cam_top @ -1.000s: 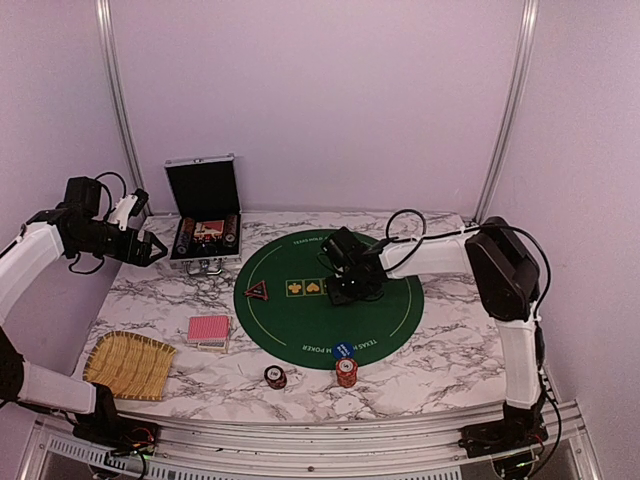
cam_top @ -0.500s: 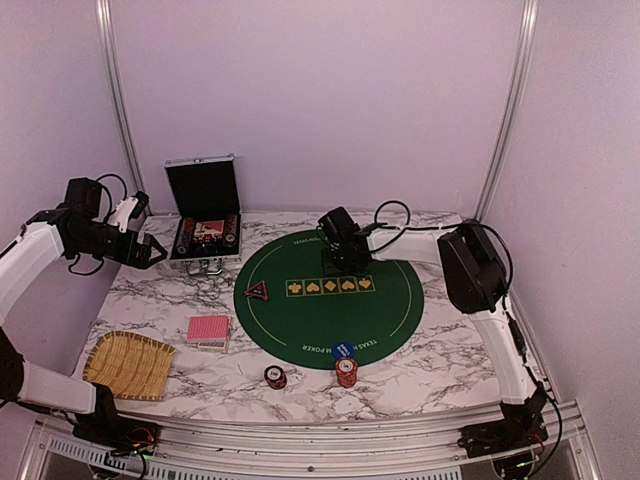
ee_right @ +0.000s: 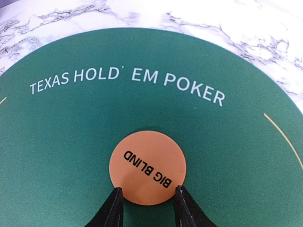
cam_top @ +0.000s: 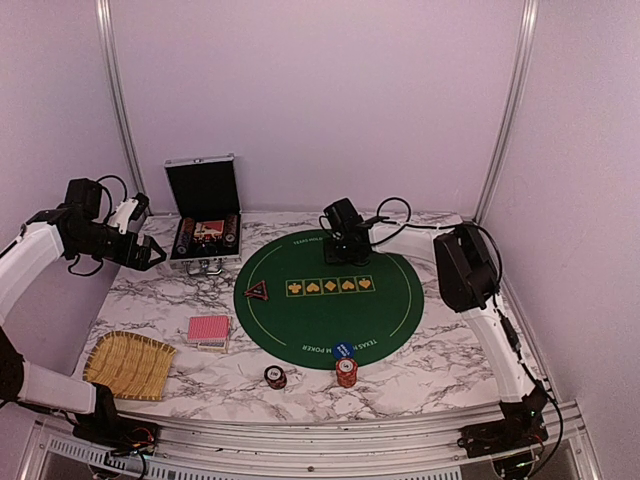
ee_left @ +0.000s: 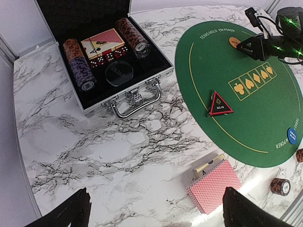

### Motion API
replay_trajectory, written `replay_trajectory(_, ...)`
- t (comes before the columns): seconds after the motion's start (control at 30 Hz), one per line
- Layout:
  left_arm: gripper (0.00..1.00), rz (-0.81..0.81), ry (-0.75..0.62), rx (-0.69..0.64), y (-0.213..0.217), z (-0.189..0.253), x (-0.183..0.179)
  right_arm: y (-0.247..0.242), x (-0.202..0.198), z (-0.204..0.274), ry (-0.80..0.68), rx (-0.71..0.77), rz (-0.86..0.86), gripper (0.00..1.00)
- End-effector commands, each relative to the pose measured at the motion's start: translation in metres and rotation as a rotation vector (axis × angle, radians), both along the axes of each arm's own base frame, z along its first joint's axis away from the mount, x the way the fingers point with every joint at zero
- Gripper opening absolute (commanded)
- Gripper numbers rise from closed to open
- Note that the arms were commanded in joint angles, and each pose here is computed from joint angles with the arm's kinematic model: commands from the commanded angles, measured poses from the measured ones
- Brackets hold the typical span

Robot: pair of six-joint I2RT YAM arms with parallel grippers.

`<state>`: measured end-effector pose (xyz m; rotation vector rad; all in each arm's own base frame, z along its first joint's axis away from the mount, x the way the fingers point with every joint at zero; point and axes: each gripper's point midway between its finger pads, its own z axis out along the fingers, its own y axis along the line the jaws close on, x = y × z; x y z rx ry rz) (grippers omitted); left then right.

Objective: Distribute texas hold em gaming equipment
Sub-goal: Move the big blind button to the big blind area, then move the small blind button to the small blind area.

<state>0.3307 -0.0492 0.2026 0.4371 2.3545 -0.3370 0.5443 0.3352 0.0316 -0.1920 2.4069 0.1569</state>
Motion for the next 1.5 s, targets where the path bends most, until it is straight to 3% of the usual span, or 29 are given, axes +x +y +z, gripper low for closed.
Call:
replay_trajectory(0.0, 0.99, 0.000, 0.002, 0.015, 0.003, 0.005, -0.002, 0.002, -0.001, 0.010, 0.007, -0.008, 0.046, 0.39)
replay_trajectory(0.13, 0.99, -0.002, 0.007, 0.012, 0.003, 0.005, -0.002, 0.000, -0.026, 0.036, -0.010, -0.024, 0.110, 0.55)
replay_trajectory(0.27, 0.99, -0.004, 0.002, 0.016, 0.003, 0.008, -0.003, 0.006, -0.078, 0.064, 0.030, -0.027, 0.253, 0.70)
replay_trajectory(0.5, 0.99, -0.008, 0.012, 0.004, 0.001, 0.005, -0.003, 0.012, -0.192, 0.056, 0.171, -0.105, 0.521, 0.70)
replay_trajectory(0.63, 0.99, -0.012, 0.011, 0.000, 0.000, 0.006, -0.003, 0.014, -0.234, 0.044, 0.223, -0.116, 0.624, 0.68)
replay_trajectory(1.03, 0.99, -0.022, -0.005, -0.009, -0.002, 0.011, -0.004, 0.012, -0.274, 0.018, 0.299, -0.237, 0.730, 0.63)
replay_trajectory(1.47, 0.99, -0.020, -0.021, -0.013, -0.003, 0.019, -0.001, 0.008, -0.288, 0.008, 0.321, -0.297, 0.798, 0.68)
